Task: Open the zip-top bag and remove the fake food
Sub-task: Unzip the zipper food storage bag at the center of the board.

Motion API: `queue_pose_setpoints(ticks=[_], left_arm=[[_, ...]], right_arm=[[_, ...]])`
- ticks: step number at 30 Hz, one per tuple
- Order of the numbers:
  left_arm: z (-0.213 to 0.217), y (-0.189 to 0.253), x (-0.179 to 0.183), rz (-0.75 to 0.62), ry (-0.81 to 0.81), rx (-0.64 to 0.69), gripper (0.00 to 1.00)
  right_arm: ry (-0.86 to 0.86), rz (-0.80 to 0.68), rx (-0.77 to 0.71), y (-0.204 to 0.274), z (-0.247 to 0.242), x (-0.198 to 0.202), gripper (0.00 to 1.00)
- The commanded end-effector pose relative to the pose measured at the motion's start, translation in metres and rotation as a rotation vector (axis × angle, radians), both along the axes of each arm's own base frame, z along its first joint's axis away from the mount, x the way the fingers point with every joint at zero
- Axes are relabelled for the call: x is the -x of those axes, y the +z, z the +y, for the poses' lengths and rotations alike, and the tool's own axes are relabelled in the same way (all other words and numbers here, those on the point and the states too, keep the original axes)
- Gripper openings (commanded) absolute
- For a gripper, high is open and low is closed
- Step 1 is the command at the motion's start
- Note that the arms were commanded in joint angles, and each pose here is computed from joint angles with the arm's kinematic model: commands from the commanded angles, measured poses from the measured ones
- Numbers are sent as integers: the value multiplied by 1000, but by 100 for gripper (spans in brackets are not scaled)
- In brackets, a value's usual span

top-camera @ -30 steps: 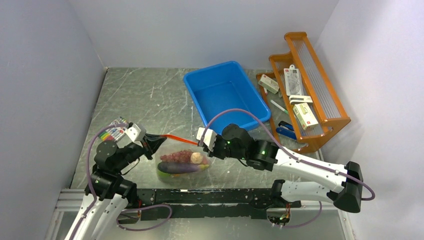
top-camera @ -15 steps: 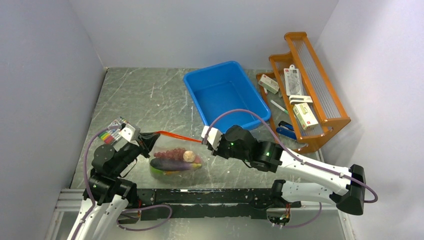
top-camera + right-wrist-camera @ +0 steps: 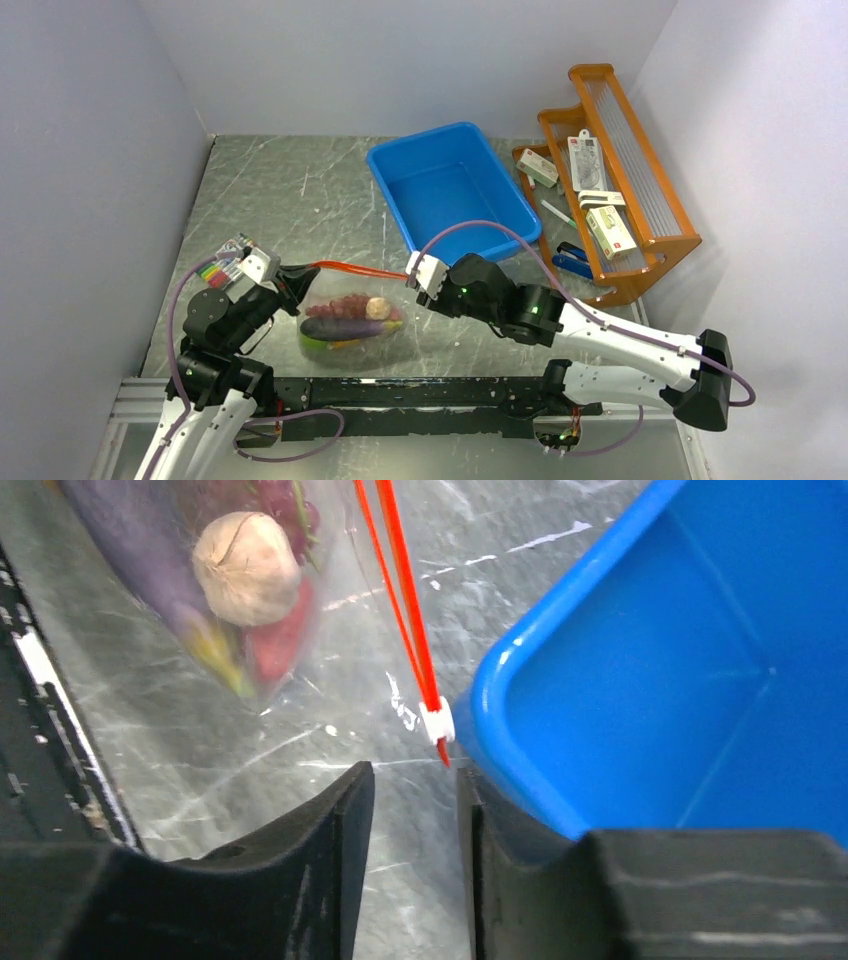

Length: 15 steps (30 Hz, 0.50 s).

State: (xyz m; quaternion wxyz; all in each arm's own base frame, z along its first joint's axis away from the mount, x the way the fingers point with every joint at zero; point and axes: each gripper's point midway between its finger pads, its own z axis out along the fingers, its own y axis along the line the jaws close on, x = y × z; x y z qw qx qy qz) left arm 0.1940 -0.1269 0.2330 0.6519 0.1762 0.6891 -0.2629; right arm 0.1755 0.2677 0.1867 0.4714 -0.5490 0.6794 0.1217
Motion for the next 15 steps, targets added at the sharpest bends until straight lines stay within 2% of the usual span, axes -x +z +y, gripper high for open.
queue_pose_setpoints(ticks=[1, 7, 12, 15], left_arm=[[-19, 27, 14, -119, -144, 7, 7], [-53, 12, 33, -66, -420, -12, 7], [-60, 4, 33, -11, -469, -24, 7], [-61, 5, 36, -22, -487, -15, 7]], right_arm=[[-98, -53, -78, 21, -7, -14, 41], [9, -77, -405, 83, 21, 2, 51], [23, -29, -594, 95, 27, 13, 62], [3, 44, -622, 88, 32, 15, 63]])
